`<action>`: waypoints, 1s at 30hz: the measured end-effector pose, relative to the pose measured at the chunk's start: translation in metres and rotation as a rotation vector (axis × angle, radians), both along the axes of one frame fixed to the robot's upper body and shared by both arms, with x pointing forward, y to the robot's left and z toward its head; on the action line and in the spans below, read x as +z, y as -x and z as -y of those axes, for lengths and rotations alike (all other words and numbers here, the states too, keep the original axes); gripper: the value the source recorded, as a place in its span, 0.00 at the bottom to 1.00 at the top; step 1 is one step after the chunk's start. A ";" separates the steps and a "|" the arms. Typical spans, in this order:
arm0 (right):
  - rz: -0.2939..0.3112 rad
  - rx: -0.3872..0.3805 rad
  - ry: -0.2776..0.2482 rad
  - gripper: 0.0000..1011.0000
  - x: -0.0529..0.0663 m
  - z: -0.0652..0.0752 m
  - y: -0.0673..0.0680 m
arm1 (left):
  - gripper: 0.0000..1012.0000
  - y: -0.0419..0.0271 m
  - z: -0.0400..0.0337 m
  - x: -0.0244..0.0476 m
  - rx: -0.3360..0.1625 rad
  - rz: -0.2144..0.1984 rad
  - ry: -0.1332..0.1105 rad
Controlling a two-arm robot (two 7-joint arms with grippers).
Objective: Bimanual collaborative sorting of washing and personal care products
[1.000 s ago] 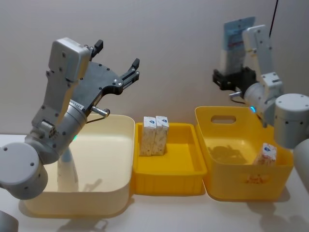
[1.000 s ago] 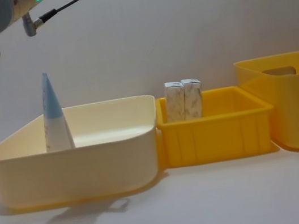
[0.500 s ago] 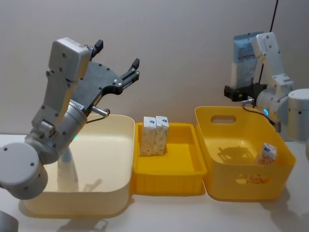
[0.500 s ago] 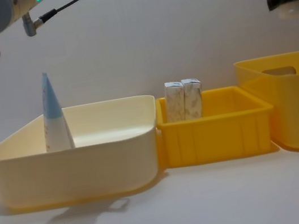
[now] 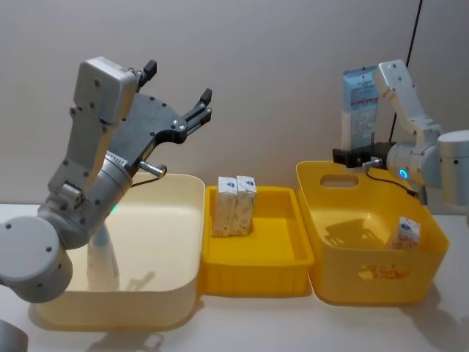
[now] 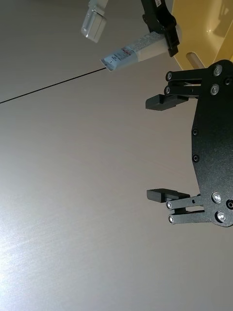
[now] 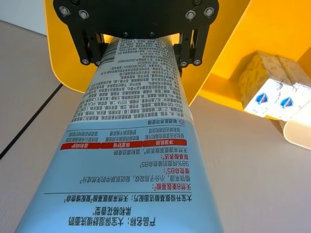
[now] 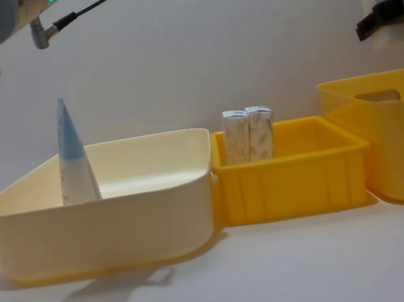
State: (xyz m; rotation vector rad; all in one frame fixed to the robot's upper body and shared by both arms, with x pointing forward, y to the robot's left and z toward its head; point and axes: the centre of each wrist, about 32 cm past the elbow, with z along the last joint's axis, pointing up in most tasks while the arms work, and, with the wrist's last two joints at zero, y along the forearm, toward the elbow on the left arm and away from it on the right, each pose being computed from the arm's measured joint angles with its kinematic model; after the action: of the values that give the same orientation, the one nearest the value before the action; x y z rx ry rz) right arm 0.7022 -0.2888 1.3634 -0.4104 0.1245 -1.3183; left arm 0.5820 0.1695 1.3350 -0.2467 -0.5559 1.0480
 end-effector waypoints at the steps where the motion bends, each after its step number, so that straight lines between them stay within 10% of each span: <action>1: -0.003 0.002 0.000 0.66 0.000 0.001 0.000 | 0.99 0.0000 0.0000 0.0000 0.000 0.000 0.000; 30: -0.194 0.060 -0.030 0.66 0.024 0.030 0.002 | 0.99 0.0000 0.0000 0.0000 0.000 0.000 0.000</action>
State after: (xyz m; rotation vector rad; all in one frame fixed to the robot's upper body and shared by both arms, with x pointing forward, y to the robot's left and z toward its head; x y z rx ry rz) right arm 0.6998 -0.3187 1.3870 -0.5128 0.2920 -1.2143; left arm 0.5820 0.1695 1.3350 -0.2466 -0.5560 1.0480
